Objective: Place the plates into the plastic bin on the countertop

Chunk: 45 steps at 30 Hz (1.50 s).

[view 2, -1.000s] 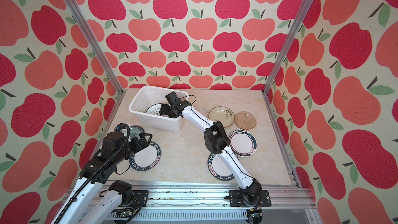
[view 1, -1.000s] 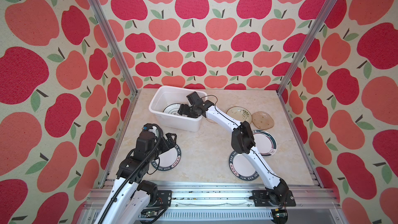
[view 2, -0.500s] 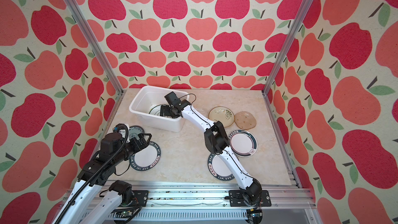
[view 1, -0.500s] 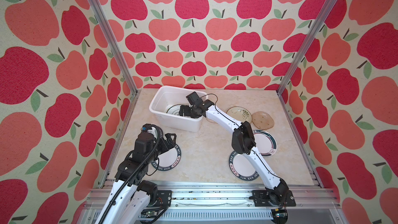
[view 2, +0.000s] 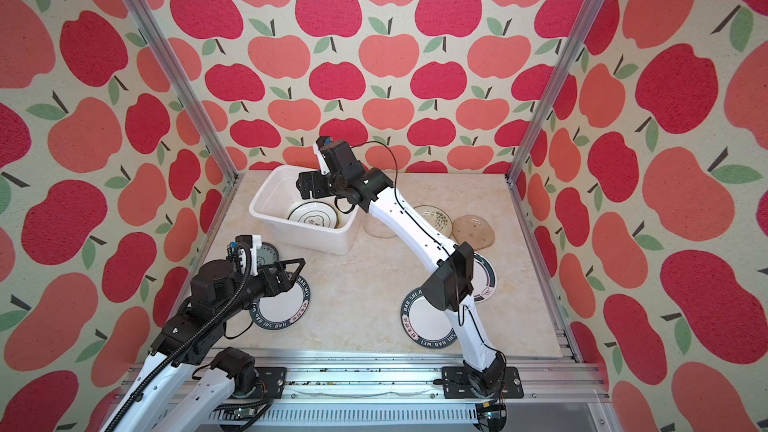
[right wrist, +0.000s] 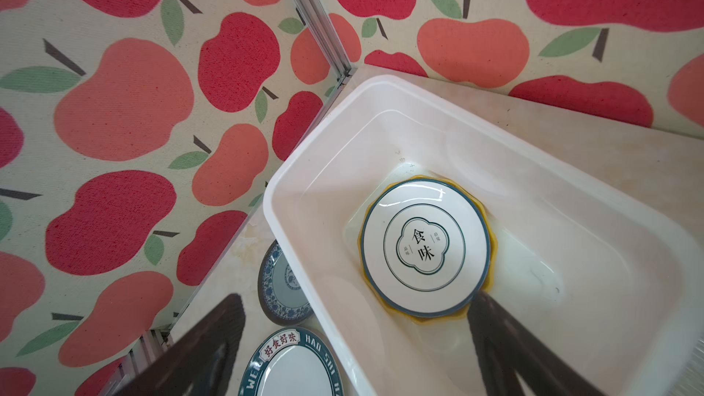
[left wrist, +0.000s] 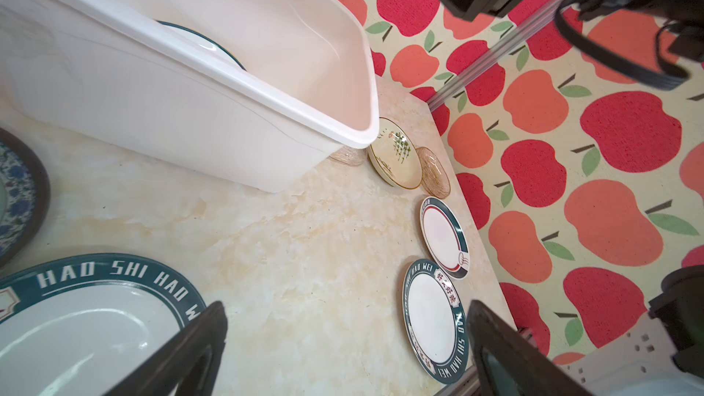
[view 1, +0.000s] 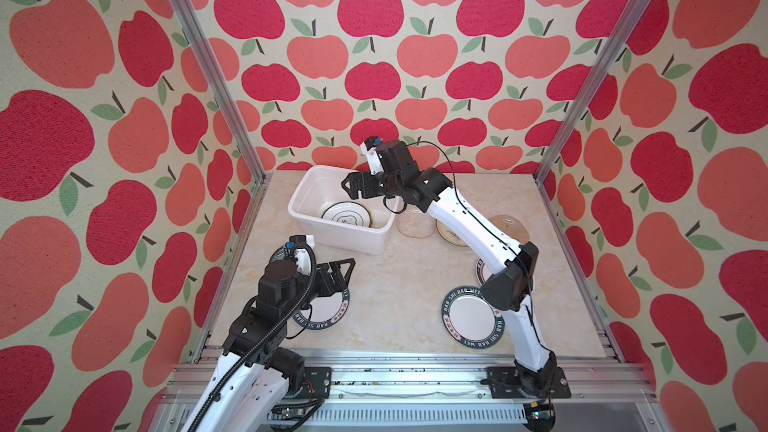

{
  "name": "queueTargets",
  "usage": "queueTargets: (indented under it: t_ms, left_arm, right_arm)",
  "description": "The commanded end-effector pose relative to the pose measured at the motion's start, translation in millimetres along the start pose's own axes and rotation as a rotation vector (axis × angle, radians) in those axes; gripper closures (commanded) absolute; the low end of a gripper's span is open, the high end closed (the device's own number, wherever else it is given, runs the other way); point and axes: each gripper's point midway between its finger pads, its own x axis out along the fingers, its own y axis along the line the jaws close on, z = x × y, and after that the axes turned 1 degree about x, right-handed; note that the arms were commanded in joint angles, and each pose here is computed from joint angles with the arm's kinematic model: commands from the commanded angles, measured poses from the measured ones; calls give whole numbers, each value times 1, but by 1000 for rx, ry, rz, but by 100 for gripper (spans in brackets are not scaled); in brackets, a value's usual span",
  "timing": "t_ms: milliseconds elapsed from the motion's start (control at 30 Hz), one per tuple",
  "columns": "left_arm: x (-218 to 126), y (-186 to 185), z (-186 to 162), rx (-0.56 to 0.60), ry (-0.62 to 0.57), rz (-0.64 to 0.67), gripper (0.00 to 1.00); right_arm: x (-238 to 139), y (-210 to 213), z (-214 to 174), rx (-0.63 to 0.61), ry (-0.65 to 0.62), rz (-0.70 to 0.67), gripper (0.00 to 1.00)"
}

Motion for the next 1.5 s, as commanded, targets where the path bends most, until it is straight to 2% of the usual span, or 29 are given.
queueTargets:
  t_ms: [0, 200, 300, 400, 600, 733, 933, 1133, 1300, 1467]
  left_arm:
    - [4, -20, 9, 95, -20, -55, 1]
    - [22, -64, -5, 199, 85, -215, 1]
    - [30, -79, -13, 270, 136, -230, 1]
    - [43, -97, -24, 338, 211, -260, 1]
    - [76, -137, -46, 519, 308, -309, 1]
    - [99, -161, -80, 639, 412, -356, 1]
    - [108, -190, -125, 799, 533, -452, 1]
    - [115, -198, -140, 816, 578, -510, 1]
    - [120, -198, -146, 821, 595, -515, 1]
    - [119, -199, -146, 820, 588, -526, 1]
  right_arm:
    - [-48, -38, -16, 4, 53, -119, 6]
    - [-126, -111, -80, 246, 119, -230, 7]
    - [-163, -157, -119, 438, 101, -286, 9]
    - [-198, -192, -153, 544, 64, -361, 10]
    - [-240, -252, -222, 725, 101, -556, 10]
    - [-265, -285, -265, 860, 114, -692, 9]
    - [-291, -319, -314, 1040, 71, -794, 9]
    - [-305, -341, -347, 1138, 58, -848, 9]
    - [-311, -364, -360, 1170, 43, -849, 12]
    - [-294, -377, -363, 1168, 77, -748, 19]
